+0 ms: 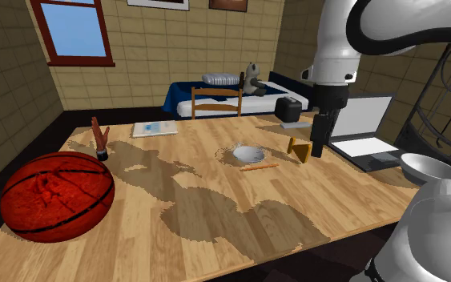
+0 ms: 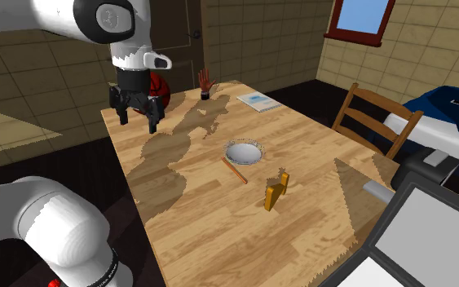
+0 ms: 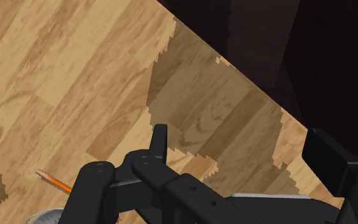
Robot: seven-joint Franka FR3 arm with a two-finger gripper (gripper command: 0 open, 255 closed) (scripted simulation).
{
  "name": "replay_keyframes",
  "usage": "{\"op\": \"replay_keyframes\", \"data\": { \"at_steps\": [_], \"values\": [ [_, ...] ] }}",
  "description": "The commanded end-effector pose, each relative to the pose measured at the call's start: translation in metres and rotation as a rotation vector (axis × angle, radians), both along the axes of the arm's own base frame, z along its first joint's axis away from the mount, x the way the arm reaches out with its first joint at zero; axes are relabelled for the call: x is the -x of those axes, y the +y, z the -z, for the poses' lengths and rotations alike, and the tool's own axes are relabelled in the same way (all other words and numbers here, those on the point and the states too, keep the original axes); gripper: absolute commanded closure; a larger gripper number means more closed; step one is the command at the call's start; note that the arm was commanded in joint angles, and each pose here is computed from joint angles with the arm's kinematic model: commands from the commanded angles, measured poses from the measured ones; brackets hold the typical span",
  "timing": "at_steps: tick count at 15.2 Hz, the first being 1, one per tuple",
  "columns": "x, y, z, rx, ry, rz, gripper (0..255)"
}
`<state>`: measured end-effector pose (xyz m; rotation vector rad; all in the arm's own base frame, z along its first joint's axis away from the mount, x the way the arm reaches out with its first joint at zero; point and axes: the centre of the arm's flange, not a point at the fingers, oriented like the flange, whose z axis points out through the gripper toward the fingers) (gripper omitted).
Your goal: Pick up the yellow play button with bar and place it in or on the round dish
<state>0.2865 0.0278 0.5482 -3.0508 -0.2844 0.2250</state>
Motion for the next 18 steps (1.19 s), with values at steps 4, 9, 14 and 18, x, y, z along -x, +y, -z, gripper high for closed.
{"op": "replay_keyframes", "data": {
  "at_steps": [4,9,14,18],
  "values": [
    [-0.022,-0.027,0.017,0.006,-0.004,0.032,0],
    [-0.057,-0.075,0.044,0.015,-0.011,0.087,0],
    [-0.090,-0.124,0.070,0.025,-0.019,0.141,0],
    [-0.114,-0.165,0.091,0.033,-0.024,0.184,0]
  ]
}}
